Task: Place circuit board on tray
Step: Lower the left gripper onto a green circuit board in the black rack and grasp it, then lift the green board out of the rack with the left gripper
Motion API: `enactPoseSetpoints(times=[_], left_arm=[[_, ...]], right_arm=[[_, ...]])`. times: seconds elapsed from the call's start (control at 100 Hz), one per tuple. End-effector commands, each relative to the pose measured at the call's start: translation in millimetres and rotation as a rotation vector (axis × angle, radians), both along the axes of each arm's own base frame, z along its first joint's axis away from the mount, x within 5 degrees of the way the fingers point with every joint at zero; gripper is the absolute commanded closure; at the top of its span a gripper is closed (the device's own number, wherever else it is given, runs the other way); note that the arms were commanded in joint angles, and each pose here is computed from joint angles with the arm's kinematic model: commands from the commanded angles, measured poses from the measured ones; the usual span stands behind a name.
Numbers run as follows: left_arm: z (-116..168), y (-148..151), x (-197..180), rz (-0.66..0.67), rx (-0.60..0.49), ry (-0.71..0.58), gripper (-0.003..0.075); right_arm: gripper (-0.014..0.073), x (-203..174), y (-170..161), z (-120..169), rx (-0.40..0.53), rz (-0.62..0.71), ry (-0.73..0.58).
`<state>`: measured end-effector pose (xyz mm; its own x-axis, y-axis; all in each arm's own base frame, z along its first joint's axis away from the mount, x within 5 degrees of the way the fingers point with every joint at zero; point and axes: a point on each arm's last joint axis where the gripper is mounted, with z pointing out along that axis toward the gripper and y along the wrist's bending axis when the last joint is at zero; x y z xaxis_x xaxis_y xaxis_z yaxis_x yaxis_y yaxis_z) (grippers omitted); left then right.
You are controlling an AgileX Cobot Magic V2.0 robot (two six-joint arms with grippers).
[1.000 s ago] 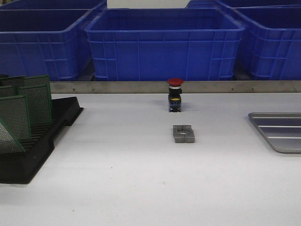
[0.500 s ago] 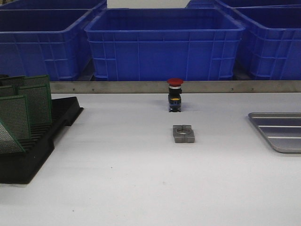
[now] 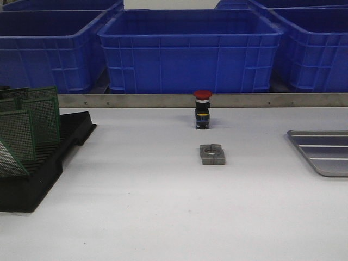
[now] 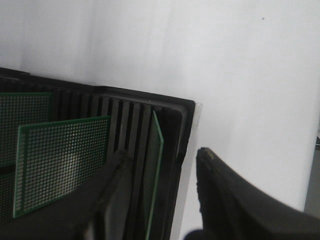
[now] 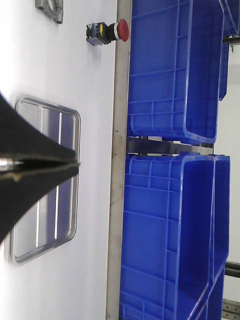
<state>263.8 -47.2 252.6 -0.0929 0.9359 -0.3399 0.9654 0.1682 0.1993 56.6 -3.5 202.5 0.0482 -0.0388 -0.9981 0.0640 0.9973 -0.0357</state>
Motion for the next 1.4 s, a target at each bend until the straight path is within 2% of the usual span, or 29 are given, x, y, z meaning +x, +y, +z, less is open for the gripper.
enactPoseSetpoints(times=[0.0, 0.37, 0.47, 0.64, 0.95, 1.17, 1.29, 1.39], left_arm=[[11, -5, 6, 0.007, -0.036, -0.054, 0.0426], [-13, -6, 22, 0.029, -0.034, -0.007, 0.044], [-13, -6, 22, 0.029, -0.034, -0.007, 0.0535], [-13, -6, 22, 0.029, -0.035, -0.006, 0.0742], [-5, -5, 19, 0.005, -0.015, -0.009, 0.0741], [35, -4, 1, -0.027, -0.015, -0.1, 0.0741], [58, -7, -10, -0.014, -0.074, -0.176, 0.0741], [71, -15, -19, -0.005, -0.183, -0.19, 0.0741]], right_arm=[[0.0708, -4, 0, 13, -0.015, 0.001, -0.121], [0.0708, -4, 0, 13, -0.015, 0.001, -0.121], [0.0708, -4, 0, 13, -0.015, 0.001, -0.121], [0.0708, -4, 0, 13, -0.015, 0.001, -0.121], [0.0708, -4, 0, 13, -0.015, 0.001, -0.121], [0.0708, -4, 0, 13, -0.015, 0.001, -0.121], [0.0708, -4, 0, 13, -0.015, 0.001, -0.121], [0.0708, -4, 0, 13, -0.015, 0.001, -0.121]])
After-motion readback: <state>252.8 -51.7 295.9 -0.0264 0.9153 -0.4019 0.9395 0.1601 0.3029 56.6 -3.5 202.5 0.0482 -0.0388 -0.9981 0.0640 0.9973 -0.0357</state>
